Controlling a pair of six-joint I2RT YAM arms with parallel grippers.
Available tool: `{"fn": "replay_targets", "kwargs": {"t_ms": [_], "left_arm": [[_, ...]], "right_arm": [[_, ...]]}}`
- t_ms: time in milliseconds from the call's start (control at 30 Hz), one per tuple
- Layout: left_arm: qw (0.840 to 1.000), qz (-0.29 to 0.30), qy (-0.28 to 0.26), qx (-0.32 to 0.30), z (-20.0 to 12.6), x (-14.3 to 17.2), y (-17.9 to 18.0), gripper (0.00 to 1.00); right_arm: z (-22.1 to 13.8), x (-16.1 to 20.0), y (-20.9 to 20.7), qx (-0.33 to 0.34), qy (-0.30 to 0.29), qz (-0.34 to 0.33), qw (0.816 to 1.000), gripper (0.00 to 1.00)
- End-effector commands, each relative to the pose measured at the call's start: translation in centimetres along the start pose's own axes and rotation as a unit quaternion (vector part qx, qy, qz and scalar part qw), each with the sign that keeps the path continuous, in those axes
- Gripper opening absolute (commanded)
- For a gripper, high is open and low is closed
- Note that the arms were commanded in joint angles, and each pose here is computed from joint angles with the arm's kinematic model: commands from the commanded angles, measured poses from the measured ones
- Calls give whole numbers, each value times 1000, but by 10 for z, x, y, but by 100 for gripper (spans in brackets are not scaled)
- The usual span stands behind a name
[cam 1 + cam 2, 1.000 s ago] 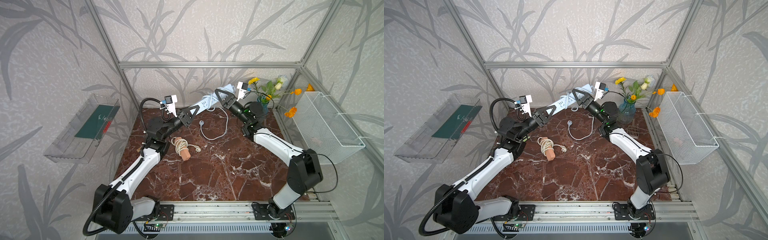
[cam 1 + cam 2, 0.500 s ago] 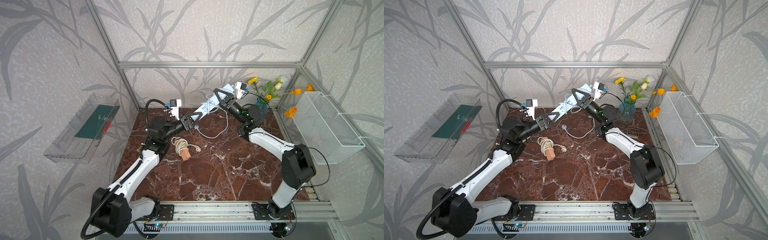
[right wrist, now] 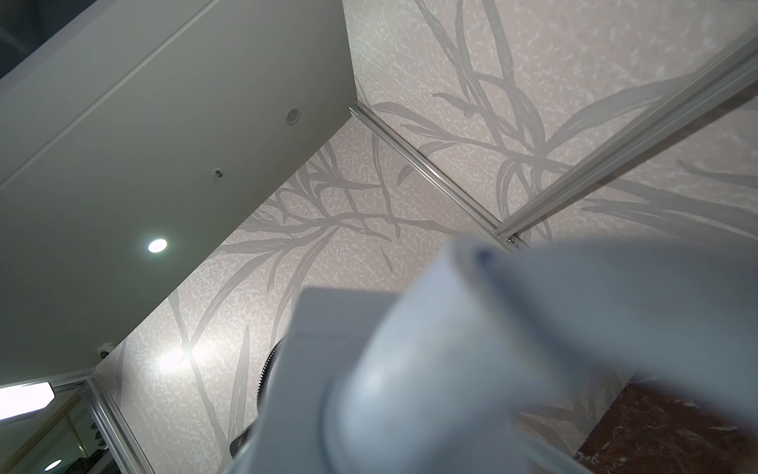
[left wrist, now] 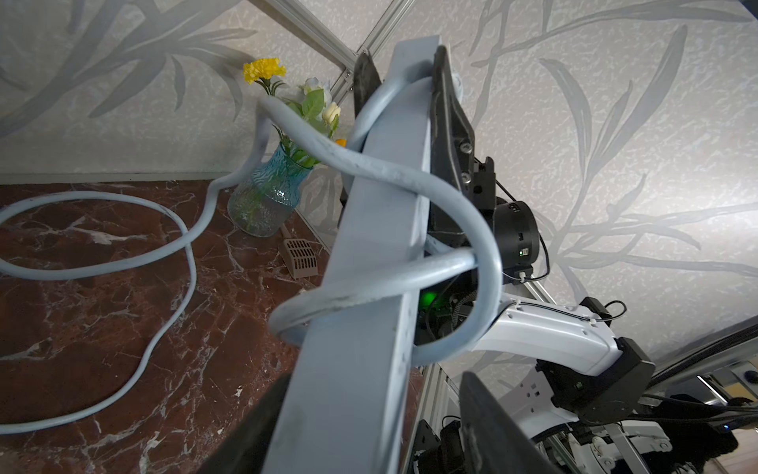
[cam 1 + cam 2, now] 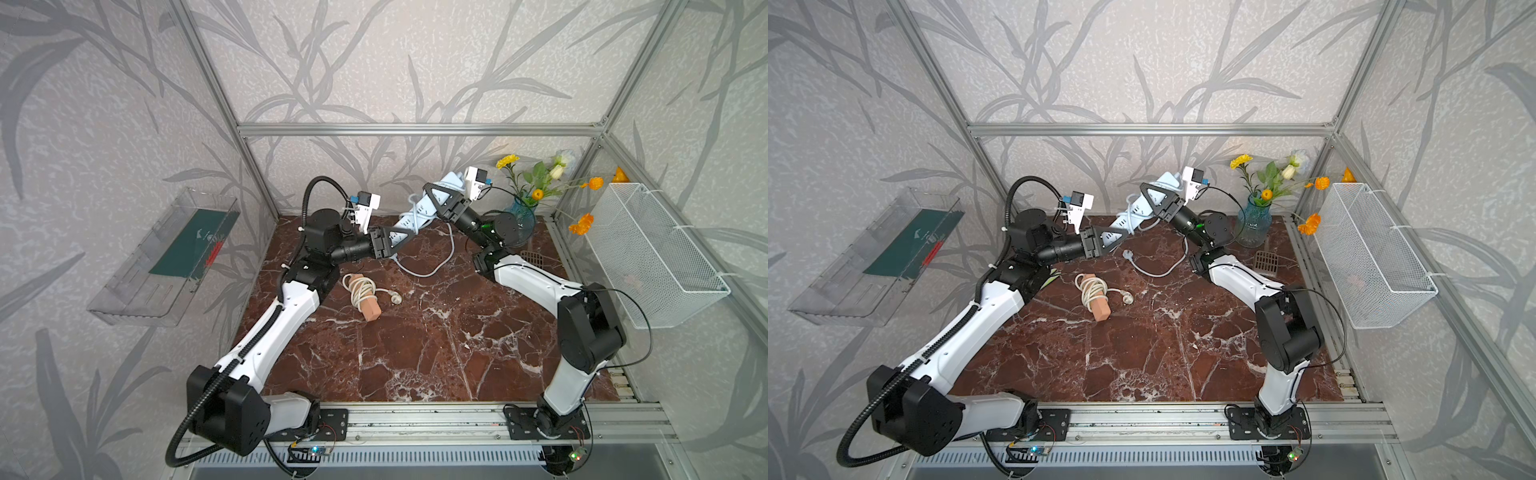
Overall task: Wrap the cord around the power strip
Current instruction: Wrap the power cord around the power strip.
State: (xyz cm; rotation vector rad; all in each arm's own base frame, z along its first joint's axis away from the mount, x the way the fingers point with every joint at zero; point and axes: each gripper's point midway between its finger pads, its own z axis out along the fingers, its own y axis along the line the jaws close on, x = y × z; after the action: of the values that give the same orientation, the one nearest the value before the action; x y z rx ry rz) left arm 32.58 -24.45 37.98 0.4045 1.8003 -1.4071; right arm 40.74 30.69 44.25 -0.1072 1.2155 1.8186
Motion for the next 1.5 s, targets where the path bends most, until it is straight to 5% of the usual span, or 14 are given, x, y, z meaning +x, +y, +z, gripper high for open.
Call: {"fn": "replay_targets", "kwargs": {"t_ms": [0, 67, 267, 400, 600, 733, 1000, 1067, 1133, 1233, 1467], "left_arm": [[998, 54, -18, 18, -13, -18, -24, 73], [998, 59, -24, 22, -17, -21, -25, 67], [997, 55, -22, 45, -12, -30, -30, 23], [997, 52, -25, 50, -9, -31, -31, 22], [994, 69, -52, 69, -12, -46, -48, 2], [991, 78, -82, 68, -16, -59, -53, 0], [984, 85, -131, 83, -17, -80, -65, 0], [981, 99, -137, 98, -16, -83, -77, 0], [977, 114, -140, 113, -13, -83, -92, 0], [973, 133, -145, 120, -13, -84, -109, 0], [972, 145, -137, 123, -10, -82, -126, 0]], "right_arm": [[3, 3, 9, -20, 10, -23, 999, 8], [4, 2, 11, -27, 11, -20, 999, 8], [8, 2, 6, -25, 12, -13, 1000, 9], [9, 7, -1, -10, 18, -9, 1000, 13], [-7, 1, -23, 28, -8, -6, 1000, 56], [-35, -8, -38, 62, -29, -9, 998, 75], [-107, -1, -79, 153, -54, -23, 986, 81], [-120, 16, -100, 205, -35, -61, 976, 82], [-129, 37, -121, 286, 0, -160, 945, 83], [-116, 50, -135, 330, 47, -290, 897, 84], [-68, 50, -132, 282, 19, -339, 897, 84]]}}
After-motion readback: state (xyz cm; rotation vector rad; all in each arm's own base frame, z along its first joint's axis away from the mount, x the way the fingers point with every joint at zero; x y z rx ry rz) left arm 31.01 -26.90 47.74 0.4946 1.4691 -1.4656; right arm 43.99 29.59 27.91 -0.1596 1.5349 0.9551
